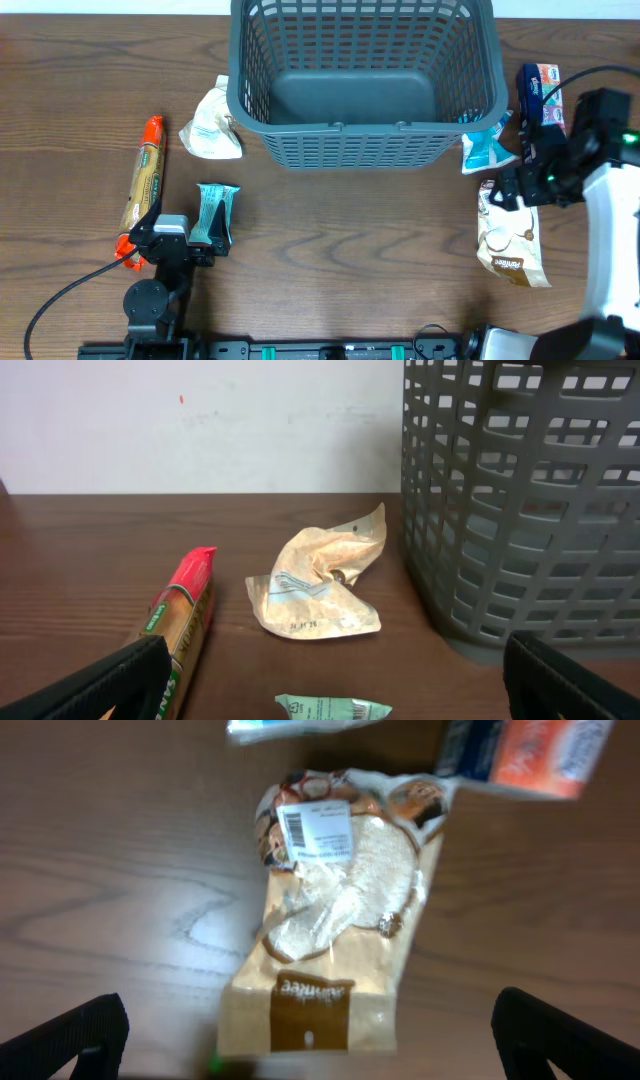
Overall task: Pack container
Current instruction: 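Move the right gripper to the brown rice bag and grasp it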
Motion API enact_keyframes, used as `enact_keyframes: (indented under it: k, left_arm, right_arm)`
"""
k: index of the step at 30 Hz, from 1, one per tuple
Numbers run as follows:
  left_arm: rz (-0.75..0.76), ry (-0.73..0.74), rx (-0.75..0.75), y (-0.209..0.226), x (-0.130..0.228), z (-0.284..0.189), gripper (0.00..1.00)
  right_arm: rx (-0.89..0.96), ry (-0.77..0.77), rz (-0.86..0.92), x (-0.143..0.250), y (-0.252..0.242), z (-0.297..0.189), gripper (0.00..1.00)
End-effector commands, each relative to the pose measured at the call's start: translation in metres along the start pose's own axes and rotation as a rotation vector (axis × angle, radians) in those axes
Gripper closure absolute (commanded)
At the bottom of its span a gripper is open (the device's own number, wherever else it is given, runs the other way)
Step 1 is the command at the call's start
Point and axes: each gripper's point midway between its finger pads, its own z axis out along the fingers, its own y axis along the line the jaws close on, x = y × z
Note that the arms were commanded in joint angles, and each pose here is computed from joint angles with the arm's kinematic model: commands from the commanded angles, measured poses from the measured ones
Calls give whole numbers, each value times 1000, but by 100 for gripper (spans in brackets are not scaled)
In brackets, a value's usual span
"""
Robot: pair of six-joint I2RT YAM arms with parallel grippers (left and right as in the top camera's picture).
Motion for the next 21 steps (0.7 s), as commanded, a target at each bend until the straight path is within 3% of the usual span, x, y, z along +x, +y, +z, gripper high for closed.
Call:
enact_keyframes:
  k: [1, 9, 15, 21]
  left_arm:
    - [4, 45, 10, -2, 16, 1, 1]
    - [4, 45, 10, -2, 16, 1, 1]
    - [4, 45, 10, -2, 16, 1, 1]
    - [4, 45, 10, -2, 16, 1, 1]
  right_arm:
    - [-21, 17, -37, 8, 3, 22, 1]
    - [-112, -29, -212, 5, 19, 52, 1]
    - [-43, 42, -210, 9, 1, 74, 1]
    - [7, 6, -203, -3, -10, 77, 1]
